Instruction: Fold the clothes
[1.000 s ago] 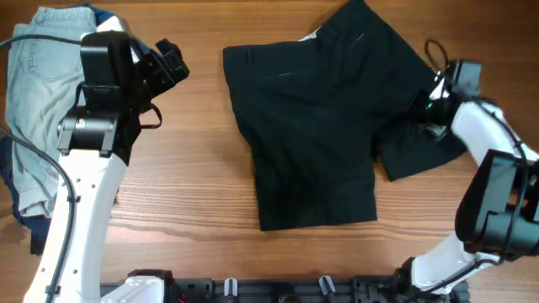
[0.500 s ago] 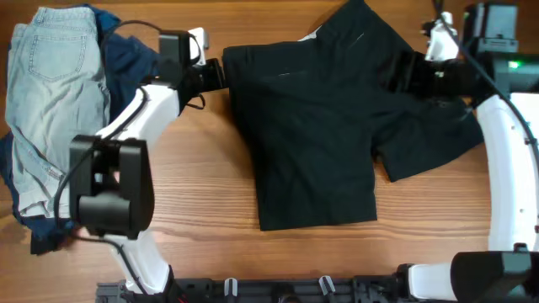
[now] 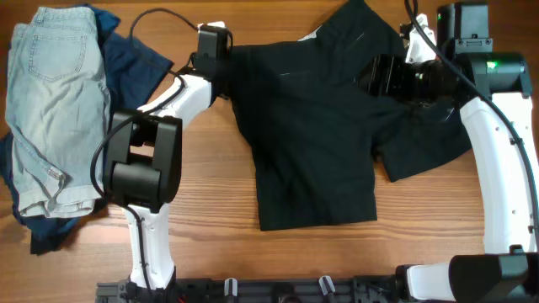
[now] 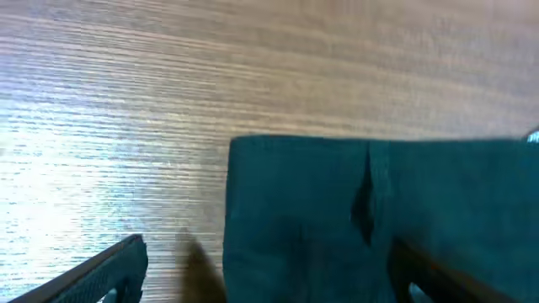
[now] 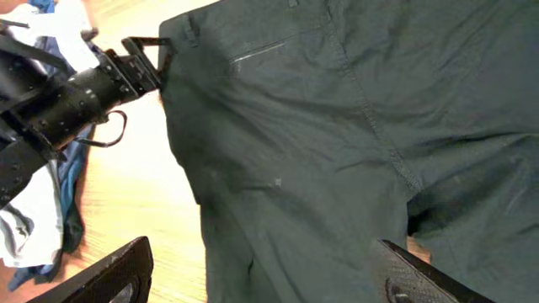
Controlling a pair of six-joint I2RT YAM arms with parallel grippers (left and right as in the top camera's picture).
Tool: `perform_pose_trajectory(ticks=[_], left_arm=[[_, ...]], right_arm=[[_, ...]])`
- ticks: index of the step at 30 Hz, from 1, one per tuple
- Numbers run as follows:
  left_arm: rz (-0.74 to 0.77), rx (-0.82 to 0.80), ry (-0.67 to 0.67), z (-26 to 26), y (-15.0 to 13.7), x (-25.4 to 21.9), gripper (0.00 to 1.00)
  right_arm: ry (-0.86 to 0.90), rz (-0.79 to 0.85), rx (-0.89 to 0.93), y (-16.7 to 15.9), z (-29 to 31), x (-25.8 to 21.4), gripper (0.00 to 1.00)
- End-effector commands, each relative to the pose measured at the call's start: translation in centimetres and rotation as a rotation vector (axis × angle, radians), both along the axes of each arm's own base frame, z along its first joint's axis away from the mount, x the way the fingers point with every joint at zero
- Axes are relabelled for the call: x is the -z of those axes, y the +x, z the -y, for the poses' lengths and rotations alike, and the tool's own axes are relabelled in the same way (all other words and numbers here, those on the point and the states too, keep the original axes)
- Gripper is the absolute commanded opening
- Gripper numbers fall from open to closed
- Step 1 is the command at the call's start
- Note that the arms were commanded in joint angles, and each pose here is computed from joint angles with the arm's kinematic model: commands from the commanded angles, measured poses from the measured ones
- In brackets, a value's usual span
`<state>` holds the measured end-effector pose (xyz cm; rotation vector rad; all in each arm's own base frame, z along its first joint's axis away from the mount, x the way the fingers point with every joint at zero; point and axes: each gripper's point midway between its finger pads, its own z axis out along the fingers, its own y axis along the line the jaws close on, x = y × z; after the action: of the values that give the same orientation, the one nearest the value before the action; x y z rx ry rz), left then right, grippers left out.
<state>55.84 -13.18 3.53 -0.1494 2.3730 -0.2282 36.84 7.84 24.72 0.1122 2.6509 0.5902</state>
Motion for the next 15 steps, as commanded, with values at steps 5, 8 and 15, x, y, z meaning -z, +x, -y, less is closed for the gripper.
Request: perform_pose_trajectory(ticks=[5,8,15], left_arm=[[-0.059,-0.039,-0.009,1.1,-0.6,3.4,0.72],[-0.054,-0.039,-0.011,1.2,-0.5,3.4,0.7],[-0.05,-0.039,-0.01,1.0,-0.4,3.3,0.04]], right_arm=[[-0.011,0.015,0.021,0.0,0.3,-0.6,0.82],[-0.01,0.014,0.021,0.0,0.2,-0.6,0.81],[-0.01,0.0,0.023,-0.3,0.2,-0.5,0.78]])
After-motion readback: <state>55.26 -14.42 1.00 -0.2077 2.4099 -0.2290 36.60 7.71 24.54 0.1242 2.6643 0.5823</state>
